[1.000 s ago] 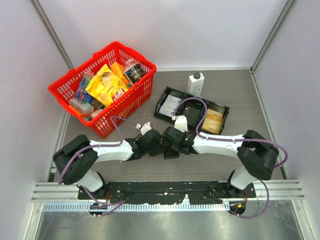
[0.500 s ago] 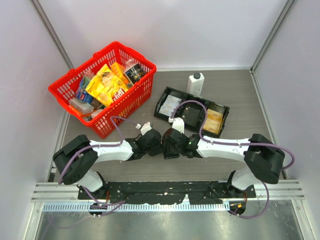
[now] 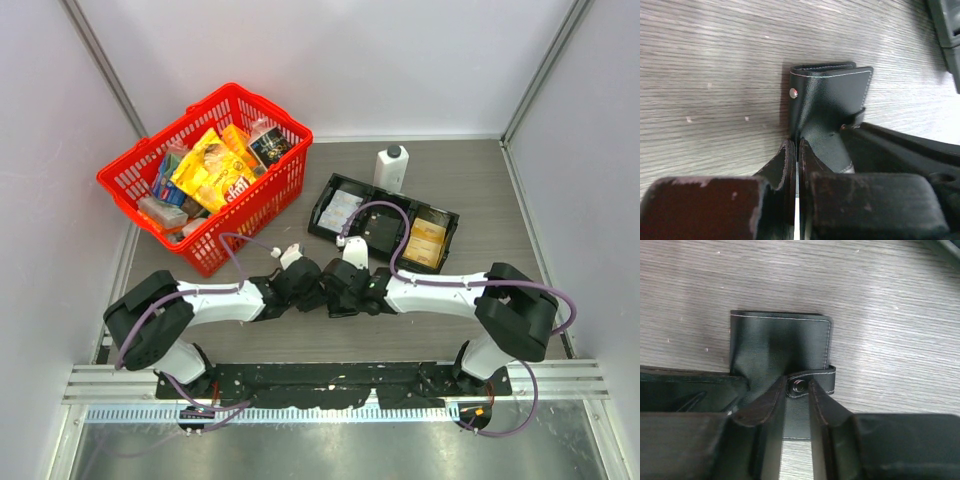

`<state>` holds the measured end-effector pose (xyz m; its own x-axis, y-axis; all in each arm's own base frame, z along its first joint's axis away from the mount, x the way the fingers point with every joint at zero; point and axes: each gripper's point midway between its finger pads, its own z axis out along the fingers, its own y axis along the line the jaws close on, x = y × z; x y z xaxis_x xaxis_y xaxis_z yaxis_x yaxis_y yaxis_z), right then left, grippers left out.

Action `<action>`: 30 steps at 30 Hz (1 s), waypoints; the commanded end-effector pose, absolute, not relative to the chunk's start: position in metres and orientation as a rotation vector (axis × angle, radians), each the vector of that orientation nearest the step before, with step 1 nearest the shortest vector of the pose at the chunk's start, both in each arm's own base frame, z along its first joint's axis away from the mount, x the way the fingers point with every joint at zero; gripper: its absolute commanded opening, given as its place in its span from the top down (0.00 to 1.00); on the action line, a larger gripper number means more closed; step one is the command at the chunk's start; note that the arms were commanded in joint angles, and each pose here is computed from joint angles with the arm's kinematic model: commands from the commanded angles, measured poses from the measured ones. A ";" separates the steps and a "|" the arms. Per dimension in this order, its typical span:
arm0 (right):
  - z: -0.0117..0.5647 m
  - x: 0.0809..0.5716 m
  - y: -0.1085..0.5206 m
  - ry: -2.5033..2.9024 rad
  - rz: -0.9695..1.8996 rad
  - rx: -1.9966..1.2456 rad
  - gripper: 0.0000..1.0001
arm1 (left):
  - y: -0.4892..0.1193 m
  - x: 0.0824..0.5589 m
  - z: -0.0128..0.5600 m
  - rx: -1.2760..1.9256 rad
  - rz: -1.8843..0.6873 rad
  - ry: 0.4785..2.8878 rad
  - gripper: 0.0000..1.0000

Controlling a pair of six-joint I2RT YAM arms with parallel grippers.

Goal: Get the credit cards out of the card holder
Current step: Open the card holder at the center of the board.

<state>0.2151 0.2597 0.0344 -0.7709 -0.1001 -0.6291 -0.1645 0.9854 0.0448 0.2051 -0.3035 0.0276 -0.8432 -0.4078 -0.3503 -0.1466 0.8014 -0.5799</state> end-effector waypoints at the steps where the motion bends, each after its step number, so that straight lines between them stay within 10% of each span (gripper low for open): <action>1: 0.026 0.214 0.204 2.453 -0.244 -0.200 0.80 | -0.265 0.188 -0.004 -0.394 -0.508 2.605 1.00; 12: 0.038 0.216 0.177 2.418 -0.308 -0.102 0.94 | -0.262 0.188 -0.001 -0.391 -0.503 2.599 1.00; 19: 0.055 0.224 0.203 2.408 0.070 -0.014 0.66 | -0.267 0.191 0.009 -0.327 -0.525 2.581 1.00; 30: 0.055 0.223 0.225 2.429 0.351 -0.018 0.57 | -0.269 0.192 0.014 -0.294 -0.528 2.575 1.00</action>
<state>0.2202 0.2000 0.0424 -0.7858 0.0509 -0.6163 -0.0411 0.9901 0.1342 0.1991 -0.2900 0.0263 -0.8455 -0.3642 -0.3906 -0.1207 0.8428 -0.5246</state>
